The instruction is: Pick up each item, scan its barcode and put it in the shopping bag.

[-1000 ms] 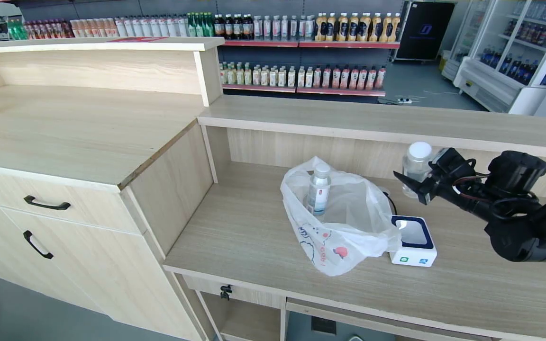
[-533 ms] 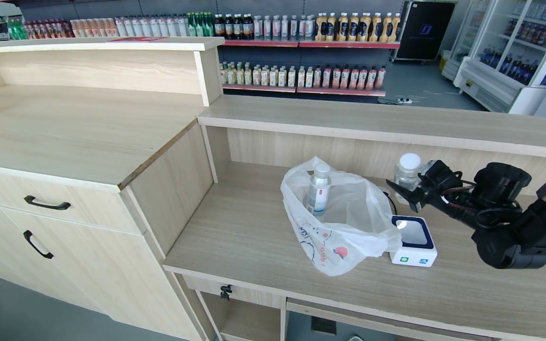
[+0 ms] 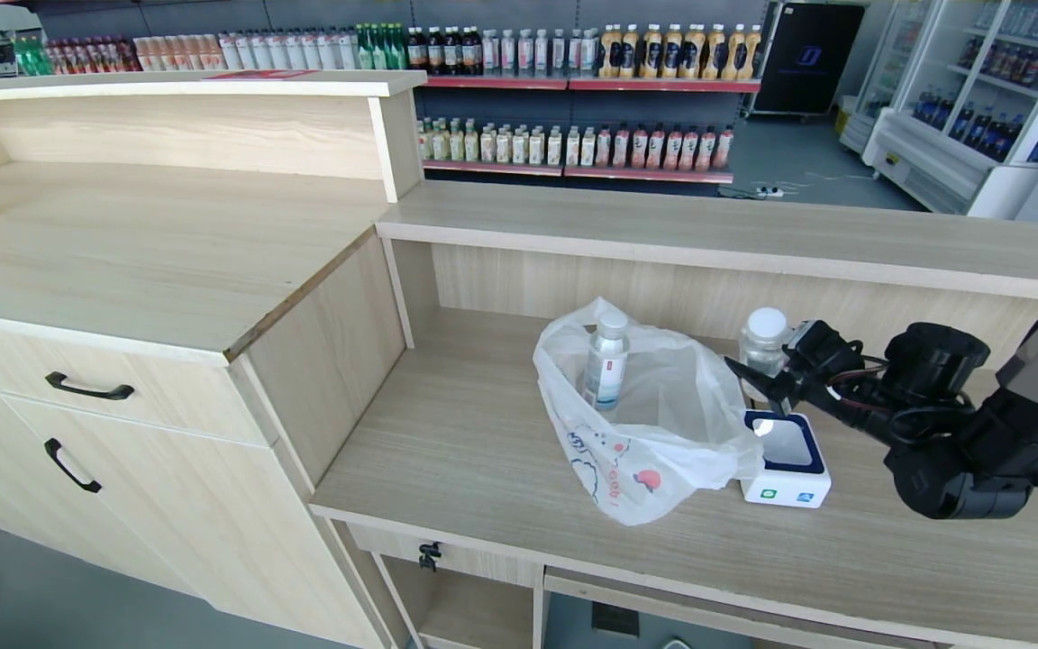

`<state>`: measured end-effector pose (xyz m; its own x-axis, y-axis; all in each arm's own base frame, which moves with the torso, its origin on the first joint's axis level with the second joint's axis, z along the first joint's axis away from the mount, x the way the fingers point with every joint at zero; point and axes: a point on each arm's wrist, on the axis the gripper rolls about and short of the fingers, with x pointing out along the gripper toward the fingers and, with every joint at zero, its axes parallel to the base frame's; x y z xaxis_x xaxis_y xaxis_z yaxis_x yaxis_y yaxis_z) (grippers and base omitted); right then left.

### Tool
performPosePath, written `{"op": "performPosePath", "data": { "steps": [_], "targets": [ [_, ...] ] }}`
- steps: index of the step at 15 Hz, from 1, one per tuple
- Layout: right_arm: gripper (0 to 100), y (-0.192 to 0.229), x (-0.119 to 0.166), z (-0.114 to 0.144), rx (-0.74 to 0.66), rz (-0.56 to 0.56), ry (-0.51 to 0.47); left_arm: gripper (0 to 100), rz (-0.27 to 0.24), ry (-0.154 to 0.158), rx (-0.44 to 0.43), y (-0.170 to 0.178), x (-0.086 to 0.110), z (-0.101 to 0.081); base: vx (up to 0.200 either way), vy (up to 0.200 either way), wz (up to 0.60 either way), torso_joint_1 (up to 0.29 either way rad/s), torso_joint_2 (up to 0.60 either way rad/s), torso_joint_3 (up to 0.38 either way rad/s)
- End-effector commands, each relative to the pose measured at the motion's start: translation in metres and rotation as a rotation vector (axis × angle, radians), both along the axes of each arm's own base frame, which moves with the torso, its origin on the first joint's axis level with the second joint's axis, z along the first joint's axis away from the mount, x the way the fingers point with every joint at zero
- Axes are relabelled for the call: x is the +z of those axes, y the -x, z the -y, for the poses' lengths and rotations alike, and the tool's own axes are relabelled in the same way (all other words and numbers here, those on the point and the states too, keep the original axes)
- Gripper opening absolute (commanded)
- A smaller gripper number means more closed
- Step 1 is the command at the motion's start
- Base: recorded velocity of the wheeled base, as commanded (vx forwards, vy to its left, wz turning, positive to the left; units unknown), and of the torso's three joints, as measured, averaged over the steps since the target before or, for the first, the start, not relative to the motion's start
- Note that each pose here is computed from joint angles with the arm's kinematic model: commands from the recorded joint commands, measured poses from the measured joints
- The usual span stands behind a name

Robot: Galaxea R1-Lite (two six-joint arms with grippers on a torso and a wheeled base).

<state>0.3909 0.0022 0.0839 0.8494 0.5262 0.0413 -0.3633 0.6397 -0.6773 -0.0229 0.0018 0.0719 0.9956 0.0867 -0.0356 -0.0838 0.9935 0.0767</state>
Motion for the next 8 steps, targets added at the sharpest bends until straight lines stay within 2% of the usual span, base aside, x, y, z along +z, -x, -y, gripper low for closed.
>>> {"op": "performPosePath", "data": {
  "steps": [1, 8],
  "targets": [
    [0, -0.0006, -0.0011, 0.0000, 0.004, 0.001, 0.000, 100, 0.000, 0.000, 0.001, 0.0000, 0.0000, 0.0000, 0.000, 0.000, 0.00, 0.000, 0.00, 0.000],
    [0, 0.0016, -0.0002, 0.0005, 0.002, 0.013, 0.015, 100, 0.000, 0.000, 0.001, 0.0000, 0.0000, 0.0000, 0.000, 0.000, 0.00, 0.000, 0.00, 0.000]
  ]
}}
